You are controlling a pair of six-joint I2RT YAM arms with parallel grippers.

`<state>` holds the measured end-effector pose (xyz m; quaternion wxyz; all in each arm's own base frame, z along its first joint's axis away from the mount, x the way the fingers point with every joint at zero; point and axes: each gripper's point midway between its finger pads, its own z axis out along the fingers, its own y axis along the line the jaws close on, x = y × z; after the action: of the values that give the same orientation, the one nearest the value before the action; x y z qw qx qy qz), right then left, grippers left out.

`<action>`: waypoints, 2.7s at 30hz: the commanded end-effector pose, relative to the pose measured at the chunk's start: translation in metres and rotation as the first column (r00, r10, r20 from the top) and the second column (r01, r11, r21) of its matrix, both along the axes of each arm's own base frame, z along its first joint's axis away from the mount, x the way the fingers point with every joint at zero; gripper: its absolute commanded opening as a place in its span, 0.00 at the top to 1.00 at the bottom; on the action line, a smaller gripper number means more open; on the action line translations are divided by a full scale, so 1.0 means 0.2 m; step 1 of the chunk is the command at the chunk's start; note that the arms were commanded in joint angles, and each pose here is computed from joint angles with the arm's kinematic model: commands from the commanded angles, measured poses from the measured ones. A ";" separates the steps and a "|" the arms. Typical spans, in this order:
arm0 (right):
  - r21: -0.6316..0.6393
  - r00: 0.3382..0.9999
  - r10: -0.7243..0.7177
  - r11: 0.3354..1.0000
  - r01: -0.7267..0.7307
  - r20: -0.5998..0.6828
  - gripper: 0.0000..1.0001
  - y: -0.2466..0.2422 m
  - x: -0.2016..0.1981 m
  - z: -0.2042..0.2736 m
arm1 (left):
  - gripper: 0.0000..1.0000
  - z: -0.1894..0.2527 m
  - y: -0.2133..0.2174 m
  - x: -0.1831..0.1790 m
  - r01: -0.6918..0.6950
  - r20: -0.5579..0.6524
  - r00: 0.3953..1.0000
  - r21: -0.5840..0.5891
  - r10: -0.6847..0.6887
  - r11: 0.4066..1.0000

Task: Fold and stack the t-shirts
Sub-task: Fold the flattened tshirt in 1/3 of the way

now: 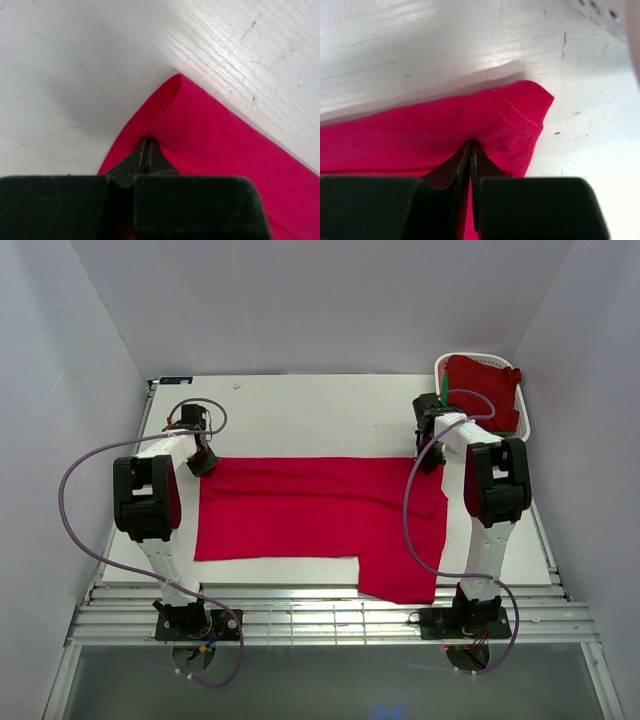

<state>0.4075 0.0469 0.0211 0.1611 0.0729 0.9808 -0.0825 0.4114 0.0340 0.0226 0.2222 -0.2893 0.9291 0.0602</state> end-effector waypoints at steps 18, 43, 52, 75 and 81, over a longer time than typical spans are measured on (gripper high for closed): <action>0.098 0.997 0.054 0.993 -0.059 0.053 0.92 0.12 0.51 -0.06 | 1.00 -0.08 0.09 0.35 0.043 -0.017 0.999 0.034 -0.042 0.998; 0.109 0.974 0.144 0.980 -0.164 0.173 0.59 0.11 0.33 0.24 | 0.32 0.23 -0.01 0.17 0.175 0.155 0.971 0.052 -0.181 0.983; 0.113 0.983 0.132 0.983 -0.146 0.126 0.57 0.11 0.30 0.14 | 0.31 0.13 -0.03 0.11 0.171 0.108 0.979 0.016 -0.172 0.985; 0.061 0.995 0.100 0.993 -0.101 0.021 0.68 0.01 0.22 -0.06 | 0.57 0.16 -0.02 -0.05 0.156 0.097 0.983 0.023 -0.158 0.987; 0.038 0.993 0.102 0.994 -0.104 0.053 0.78 0.00 0.24 0.01 | 0.57 0.15 0.02 -0.08 0.135 0.062 0.988 0.063 -0.139 0.989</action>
<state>0.4583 0.0552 0.0239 0.1940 0.0243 0.9800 -0.0362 0.3955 0.0336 0.0337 0.2452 -0.2162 0.9438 0.0490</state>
